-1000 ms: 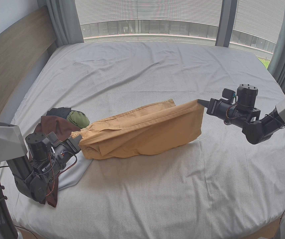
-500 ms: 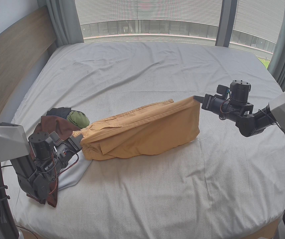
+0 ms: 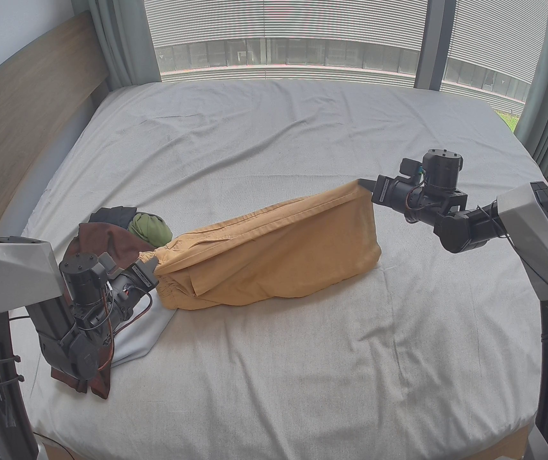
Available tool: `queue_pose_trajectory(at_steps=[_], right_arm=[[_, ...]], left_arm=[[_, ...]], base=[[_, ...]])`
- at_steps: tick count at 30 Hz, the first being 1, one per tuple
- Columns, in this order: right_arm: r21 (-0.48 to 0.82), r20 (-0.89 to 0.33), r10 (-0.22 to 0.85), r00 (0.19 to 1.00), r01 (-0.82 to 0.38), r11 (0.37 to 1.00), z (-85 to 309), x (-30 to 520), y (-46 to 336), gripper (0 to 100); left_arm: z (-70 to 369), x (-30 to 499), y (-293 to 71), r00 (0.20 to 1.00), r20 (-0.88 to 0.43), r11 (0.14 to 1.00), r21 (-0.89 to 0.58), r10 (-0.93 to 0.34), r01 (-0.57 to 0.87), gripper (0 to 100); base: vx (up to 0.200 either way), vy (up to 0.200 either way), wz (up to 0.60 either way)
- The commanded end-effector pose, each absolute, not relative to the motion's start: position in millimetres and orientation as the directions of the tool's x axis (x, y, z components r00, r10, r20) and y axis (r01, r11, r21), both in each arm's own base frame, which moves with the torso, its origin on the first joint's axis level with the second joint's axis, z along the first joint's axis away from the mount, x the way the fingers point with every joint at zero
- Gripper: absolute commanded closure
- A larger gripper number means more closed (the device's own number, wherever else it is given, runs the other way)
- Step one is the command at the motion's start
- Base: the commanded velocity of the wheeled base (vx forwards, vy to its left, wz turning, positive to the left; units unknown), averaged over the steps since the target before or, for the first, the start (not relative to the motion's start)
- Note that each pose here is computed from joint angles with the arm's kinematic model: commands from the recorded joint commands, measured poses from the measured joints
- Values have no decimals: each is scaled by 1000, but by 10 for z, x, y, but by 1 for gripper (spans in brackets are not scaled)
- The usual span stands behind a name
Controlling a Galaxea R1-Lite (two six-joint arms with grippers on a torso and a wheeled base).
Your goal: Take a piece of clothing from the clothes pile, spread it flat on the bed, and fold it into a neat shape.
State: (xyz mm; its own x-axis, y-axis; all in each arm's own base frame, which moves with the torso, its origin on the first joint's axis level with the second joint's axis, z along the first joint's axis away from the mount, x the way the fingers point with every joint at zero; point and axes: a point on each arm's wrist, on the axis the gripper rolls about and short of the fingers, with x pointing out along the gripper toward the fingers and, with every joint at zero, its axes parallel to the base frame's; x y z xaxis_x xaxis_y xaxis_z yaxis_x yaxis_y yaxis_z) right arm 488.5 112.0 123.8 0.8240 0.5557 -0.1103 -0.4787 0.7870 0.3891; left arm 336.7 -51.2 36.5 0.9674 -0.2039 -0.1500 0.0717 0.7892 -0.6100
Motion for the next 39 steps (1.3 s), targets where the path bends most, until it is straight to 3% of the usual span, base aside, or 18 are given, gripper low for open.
queue_pose_trajectory(at_steps=[1,35,36,37,38,39], right_arm=[[393,-122,559,820,-477,786,1124,4988,1166,100],[372,-76,529,845,-468,802,899,5322,1214,100],[369,-66,529,846,-472,801,904,5344,1218,100],[366,-59,529,846,-475,800,914,5355,1221,100],[367,-55,529,847,-476,799,918,5361,1222,0],[369,-62,527,848,-471,801,876,5368,1223,0]], left_arm=[[297,3437,-475,970,-154,789,-612,-190,58,100],[140,3754,-546,975,-112,765,-639,-194,79,100],[140,3763,-547,975,-110,765,-639,-194,80,0],[150,3776,-543,976,-104,765,-639,-191,82,0],[155,3782,-544,976,-101,765,-639,-191,84,0],[157,3793,-527,977,-98,765,-639,-187,82,0]], base=[[0,0,0],[0,0,0],[0,0,0],[0,0,0],[0,0,0],[0,0,0]])
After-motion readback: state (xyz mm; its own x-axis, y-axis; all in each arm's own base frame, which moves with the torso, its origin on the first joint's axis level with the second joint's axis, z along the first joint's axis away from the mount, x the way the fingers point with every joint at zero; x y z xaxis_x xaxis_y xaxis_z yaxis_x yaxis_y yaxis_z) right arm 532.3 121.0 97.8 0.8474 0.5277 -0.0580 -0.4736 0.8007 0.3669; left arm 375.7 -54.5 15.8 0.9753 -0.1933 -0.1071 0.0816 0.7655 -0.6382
